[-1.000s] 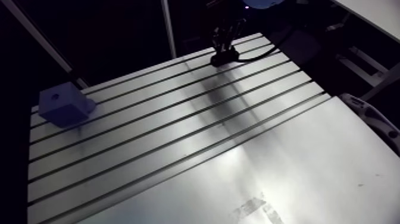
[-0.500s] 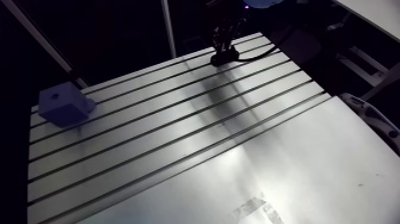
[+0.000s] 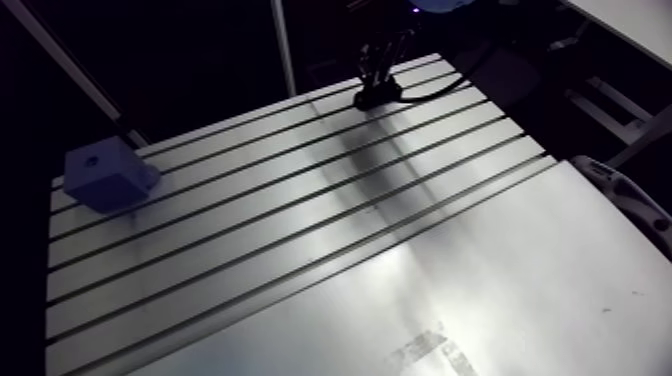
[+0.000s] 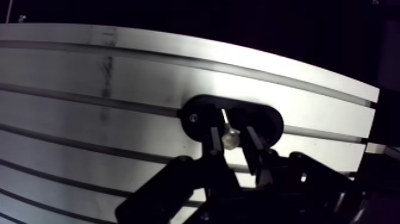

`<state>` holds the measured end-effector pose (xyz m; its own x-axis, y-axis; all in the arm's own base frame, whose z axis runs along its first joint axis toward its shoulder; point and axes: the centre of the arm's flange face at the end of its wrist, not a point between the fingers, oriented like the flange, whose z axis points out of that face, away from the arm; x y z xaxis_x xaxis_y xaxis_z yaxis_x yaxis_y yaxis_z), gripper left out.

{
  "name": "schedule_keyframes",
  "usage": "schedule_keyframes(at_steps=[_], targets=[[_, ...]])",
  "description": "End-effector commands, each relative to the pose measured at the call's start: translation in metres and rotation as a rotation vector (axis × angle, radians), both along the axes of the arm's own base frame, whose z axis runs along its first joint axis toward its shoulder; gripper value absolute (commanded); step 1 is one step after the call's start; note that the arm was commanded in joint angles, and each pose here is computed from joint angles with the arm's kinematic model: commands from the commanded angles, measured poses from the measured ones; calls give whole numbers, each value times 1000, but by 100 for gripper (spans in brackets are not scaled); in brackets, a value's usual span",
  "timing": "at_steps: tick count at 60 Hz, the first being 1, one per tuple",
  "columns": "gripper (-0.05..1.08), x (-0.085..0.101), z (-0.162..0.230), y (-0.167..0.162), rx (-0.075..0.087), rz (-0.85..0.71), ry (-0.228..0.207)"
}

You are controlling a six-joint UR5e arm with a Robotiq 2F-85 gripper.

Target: Pick up the M10 bolt and insert it into the hex recess until seated.

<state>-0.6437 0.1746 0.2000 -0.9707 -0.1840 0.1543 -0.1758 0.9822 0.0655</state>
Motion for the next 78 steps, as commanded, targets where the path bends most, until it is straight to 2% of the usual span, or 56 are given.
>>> schedule_keyframes(at_steps=[1, 59, 71, 78], targets=[[67, 0, 1, 0, 3, -1, 0], [69, 1, 0, 1, -1, -1, 1], [73, 2, -2, -1, -6, 1, -2], [76, 2, -1, 0, -3, 1, 5]])
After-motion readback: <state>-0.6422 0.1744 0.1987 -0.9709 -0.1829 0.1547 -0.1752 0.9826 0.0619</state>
